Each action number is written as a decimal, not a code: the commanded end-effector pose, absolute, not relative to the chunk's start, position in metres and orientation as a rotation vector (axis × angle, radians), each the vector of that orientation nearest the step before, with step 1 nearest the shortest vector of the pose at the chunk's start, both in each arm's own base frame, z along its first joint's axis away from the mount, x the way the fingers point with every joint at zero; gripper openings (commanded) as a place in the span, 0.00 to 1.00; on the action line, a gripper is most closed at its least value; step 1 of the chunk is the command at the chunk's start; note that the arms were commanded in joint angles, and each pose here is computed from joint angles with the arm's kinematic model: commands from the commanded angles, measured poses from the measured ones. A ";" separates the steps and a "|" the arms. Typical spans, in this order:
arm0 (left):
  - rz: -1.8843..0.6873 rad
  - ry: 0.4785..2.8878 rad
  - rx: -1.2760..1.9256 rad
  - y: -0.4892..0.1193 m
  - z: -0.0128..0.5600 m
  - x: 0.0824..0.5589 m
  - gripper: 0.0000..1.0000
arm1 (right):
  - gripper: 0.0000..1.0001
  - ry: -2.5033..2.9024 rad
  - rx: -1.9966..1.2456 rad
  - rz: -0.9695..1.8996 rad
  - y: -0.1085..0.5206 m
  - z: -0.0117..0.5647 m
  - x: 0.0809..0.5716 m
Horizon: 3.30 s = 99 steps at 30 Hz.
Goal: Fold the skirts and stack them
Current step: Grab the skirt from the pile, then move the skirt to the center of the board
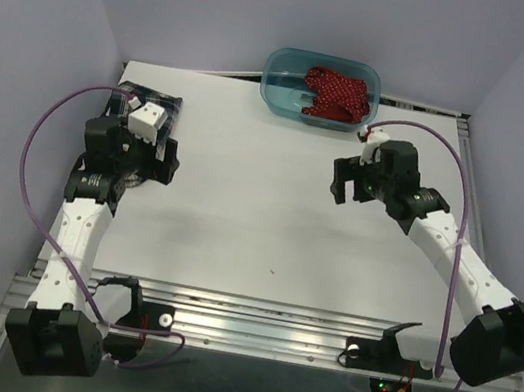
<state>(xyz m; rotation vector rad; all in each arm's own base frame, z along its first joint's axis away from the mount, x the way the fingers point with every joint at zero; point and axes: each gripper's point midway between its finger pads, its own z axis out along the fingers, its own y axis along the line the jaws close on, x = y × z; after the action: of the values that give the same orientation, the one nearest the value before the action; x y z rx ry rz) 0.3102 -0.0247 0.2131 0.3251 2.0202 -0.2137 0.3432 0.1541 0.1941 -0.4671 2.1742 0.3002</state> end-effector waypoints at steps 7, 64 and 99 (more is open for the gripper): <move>-0.209 1.957 0.348 -0.025 0.254 0.338 0.99 | 1.00 2.019 -0.351 0.191 0.168 0.281 0.438; -0.229 1.976 0.251 -0.022 0.256 0.351 0.99 | 0.01 1.035 -0.244 0.740 0.168 0.593 0.539; -0.210 1.661 1.244 -0.102 0.185 0.272 0.93 | 0.01 1.928 -0.771 1.174 0.270 0.240 0.338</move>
<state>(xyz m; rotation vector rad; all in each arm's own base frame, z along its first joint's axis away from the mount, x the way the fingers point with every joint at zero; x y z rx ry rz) 0.2752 -0.0807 0.2002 1.0126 1.7804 -0.2927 0.3614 0.2681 0.2241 -0.5491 2.0351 1.1877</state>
